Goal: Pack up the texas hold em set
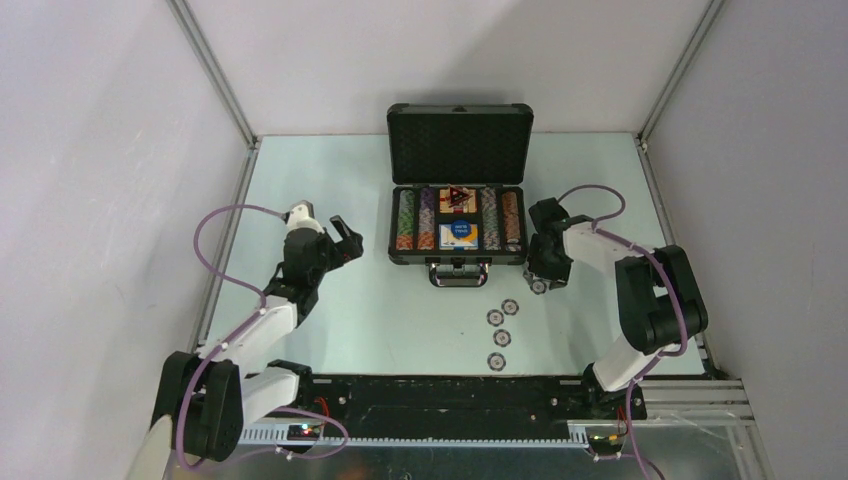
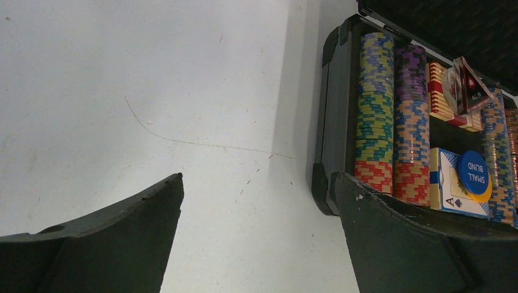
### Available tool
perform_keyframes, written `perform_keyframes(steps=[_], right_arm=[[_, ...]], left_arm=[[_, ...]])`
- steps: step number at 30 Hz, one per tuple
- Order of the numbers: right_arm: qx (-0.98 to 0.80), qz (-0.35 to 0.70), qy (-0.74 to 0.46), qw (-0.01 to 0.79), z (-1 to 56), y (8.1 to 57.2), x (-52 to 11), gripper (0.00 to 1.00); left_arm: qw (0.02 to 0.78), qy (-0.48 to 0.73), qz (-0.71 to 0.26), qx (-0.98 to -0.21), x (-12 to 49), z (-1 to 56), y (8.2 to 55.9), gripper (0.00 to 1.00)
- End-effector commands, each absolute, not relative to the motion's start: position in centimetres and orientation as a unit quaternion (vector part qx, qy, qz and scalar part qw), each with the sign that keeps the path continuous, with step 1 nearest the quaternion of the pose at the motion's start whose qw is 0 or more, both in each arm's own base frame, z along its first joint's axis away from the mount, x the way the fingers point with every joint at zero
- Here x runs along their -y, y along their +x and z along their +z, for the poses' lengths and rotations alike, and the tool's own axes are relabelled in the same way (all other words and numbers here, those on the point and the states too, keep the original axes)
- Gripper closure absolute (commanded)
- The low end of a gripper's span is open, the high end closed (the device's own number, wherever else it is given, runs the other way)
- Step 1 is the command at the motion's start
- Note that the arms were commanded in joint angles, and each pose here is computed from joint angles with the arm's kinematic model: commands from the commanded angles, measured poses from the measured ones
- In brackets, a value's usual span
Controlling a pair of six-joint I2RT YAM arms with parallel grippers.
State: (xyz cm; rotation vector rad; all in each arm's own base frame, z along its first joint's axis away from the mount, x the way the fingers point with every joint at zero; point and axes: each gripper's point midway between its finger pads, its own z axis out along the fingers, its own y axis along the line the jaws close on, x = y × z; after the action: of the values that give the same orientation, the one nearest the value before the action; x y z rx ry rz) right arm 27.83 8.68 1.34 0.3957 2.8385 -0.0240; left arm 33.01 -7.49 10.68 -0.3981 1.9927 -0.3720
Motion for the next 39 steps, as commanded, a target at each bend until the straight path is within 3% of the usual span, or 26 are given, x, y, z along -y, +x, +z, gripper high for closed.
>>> perform_keyframes(steps=[1,11,21,29,33,39], right_arm=[[-0.984,-0.021,0.129,0.125,0.1,27.5,-8.6,0.48],[-0.984,-0.022,0.12,0.129,0.4,27.4,-9.0,0.61],[-0.982,0.014,0.063,0.18,3.7,27.6,-12.2,0.6],[-0.985,0.02,0.025,0.171,4.1,25.7,-14.7,0.59],[-0.984,0.021,0.027,0.173,4.0,25.7,-15.0,0.56],[-0.986,0.042,0.02,0.16,4.1,25.0,-16.3,0.38]], left_arm=[[0.539,-0.155,-0.165,-0.811,8.0,12.9,34.2,0.02],[0.54,-0.155,-0.165,-0.811,8.0,12.9,34.2,0.02],[0.539,-0.156,-0.165,-0.811,8.0,12.8,34.1,0.02],[0.54,-0.155,-0.165,-0.81,8.0,12.9,34.2,0.02],[0.54,-0.156,-0.165,-0.811,8.0,12.9,34.2,0.02],[0.541,-0.155,-0.163,-0.811,7.9,12.9,34.2,0.02]])
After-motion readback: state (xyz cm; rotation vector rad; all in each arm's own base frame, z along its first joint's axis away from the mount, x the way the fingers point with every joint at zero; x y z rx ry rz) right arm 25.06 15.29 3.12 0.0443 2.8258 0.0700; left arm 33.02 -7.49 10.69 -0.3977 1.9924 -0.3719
